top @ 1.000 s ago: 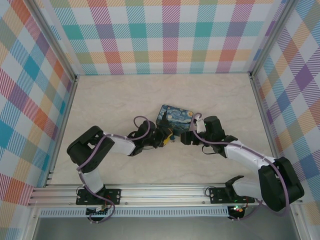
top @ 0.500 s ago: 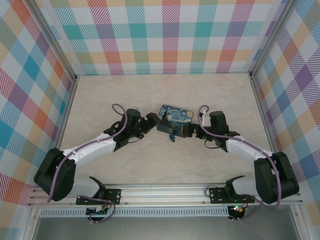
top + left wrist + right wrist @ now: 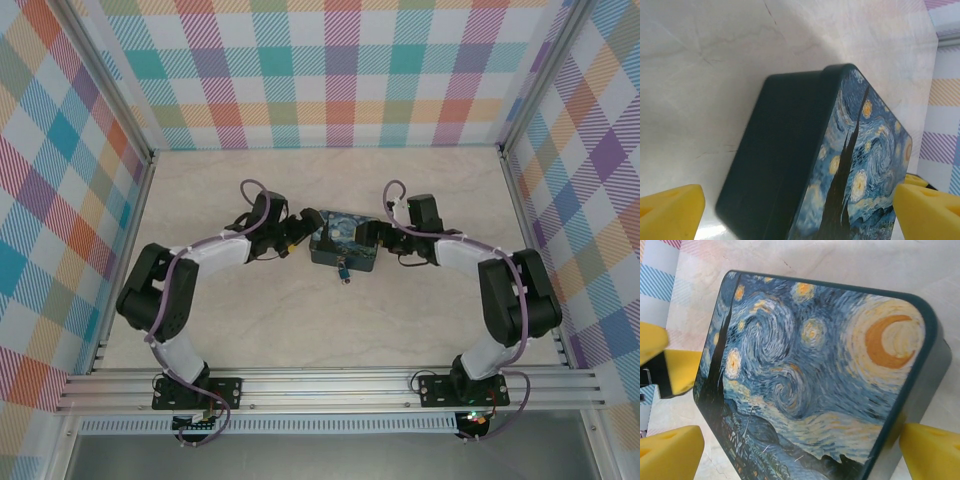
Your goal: Unlock the padlock with the key
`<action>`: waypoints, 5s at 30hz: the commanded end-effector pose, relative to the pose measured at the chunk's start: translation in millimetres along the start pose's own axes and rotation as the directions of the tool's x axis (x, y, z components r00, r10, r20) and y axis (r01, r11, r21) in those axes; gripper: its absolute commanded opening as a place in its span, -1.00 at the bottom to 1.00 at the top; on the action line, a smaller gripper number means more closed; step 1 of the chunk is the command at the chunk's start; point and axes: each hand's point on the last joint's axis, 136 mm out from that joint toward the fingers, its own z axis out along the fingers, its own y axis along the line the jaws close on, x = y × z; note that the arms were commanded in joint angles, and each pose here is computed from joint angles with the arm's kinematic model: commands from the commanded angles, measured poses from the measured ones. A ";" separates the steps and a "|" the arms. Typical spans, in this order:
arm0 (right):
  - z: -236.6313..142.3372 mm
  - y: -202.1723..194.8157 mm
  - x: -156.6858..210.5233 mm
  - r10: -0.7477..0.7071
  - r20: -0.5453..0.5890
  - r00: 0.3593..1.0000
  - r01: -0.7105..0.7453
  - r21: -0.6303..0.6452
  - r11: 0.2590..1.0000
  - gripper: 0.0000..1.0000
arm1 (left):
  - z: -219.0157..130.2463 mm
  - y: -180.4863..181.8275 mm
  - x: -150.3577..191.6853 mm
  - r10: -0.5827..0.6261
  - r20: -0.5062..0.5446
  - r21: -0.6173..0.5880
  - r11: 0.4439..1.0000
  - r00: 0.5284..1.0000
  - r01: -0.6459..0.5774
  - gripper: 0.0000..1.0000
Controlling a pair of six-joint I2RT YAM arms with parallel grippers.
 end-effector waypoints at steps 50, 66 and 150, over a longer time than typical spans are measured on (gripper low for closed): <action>33.6 25.9 85.7 -0.786 -0.045 0.617 0.697 0.496 0.519 0.55 | 0.7 -101.3 -9.5 0.084 -0.043 0.208 0.975 0.996 -0.073 0.50; 45.4 2.1 83.4 -0.775 -0.084 0.626 0.665 0.577 0.475 0.21 | 24.1 -78.3 -5.8 0.051 -0.066 0.157 0.987 0.996 -0.040 0.49; 30.1 27.2 70.2 -0.302 0.159 0.940 0.296 0.065 0.953 -0.03 | 31.9 -41.3 20.1 0.004 -0.102 0.105 0.994 0.995 0.007 0.44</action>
